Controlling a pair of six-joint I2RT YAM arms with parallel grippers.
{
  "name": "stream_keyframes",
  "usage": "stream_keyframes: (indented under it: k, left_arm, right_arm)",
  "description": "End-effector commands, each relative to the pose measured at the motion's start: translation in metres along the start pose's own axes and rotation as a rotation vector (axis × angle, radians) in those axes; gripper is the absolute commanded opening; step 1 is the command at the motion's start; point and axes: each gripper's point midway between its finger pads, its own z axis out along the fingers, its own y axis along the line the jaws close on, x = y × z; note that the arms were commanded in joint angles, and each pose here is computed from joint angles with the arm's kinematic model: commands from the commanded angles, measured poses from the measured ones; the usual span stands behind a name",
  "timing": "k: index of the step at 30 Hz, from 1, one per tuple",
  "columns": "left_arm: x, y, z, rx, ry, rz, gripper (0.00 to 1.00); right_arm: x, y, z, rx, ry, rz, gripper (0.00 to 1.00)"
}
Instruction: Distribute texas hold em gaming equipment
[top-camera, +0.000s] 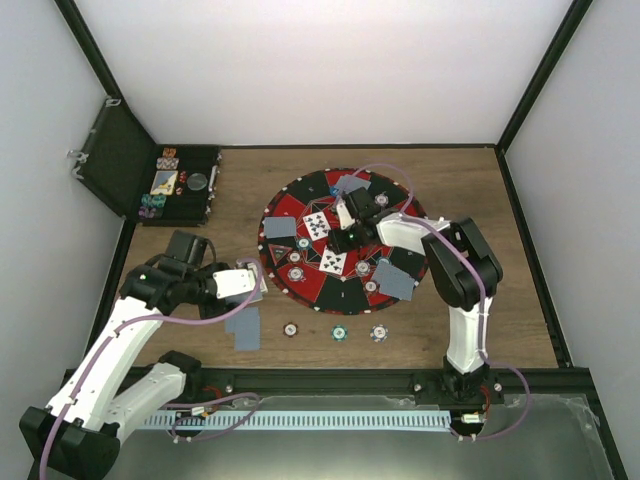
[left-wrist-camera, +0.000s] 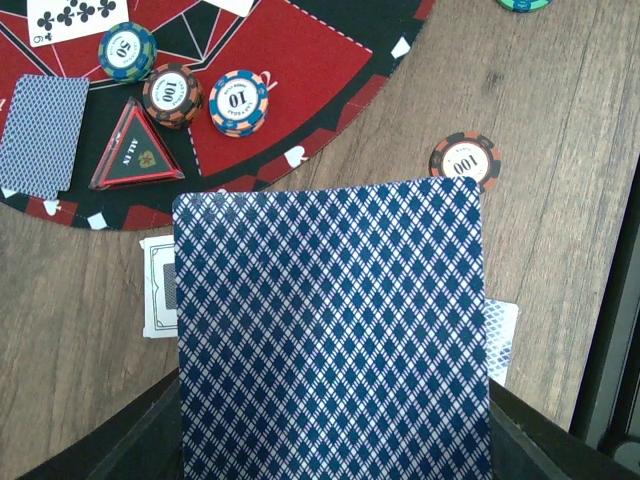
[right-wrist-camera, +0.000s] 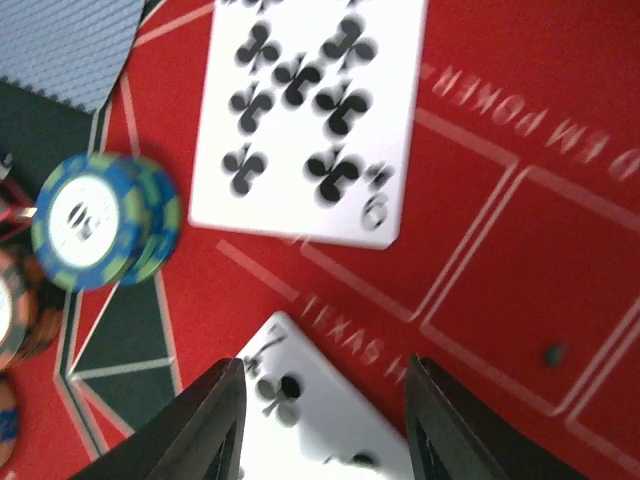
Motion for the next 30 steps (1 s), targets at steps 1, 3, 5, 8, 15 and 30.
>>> stream_keyframes:
  k: [1, 3, 5, 8, 15, 30]
  left_arm:
    - [-0.007, 0.003, -0.009, -0.025, -0.028, 0.014, 0.04]
    - [-0.007, 0.003, -0.010, -0.027, -0.027, 0.015, 0.04]
    - [-0.007, 0.003, -0.011, -0.030, -0.030, 0.015, 0.04]
    - [-0.008, 0.003, -0.011, -0.031, -0.031, 0.016, 0.04]
    - [-0.010, 0.004, -0.015, -0.038, -0.041, 0.016, 0.04]
    - [-0.012, 0.003, -0.016, -0.034, -0.049, 0.012, 0.04]
  right_arm:
    - [0.040, 0.035, -0.004, -0.122, 0.112, 0.030, 0.43]
    - [0.051, 0.042, -0.007, -0.127, 0.128, 0.027, 0.43]
    - [0.059, 0.049, -0.011, -0.131, 0.137, 0.029, 0.42]
    - [0.070, 0.062, -0.017, -0.146, 0.150, 0.028, 0.40]
    - [0.094, 0.096, -0.025, -0.188, 0.197, 0.020, 0.37]
    - [0.143, 0.167, -0.037, -0.288, 0.258, 0.004, 0.31]
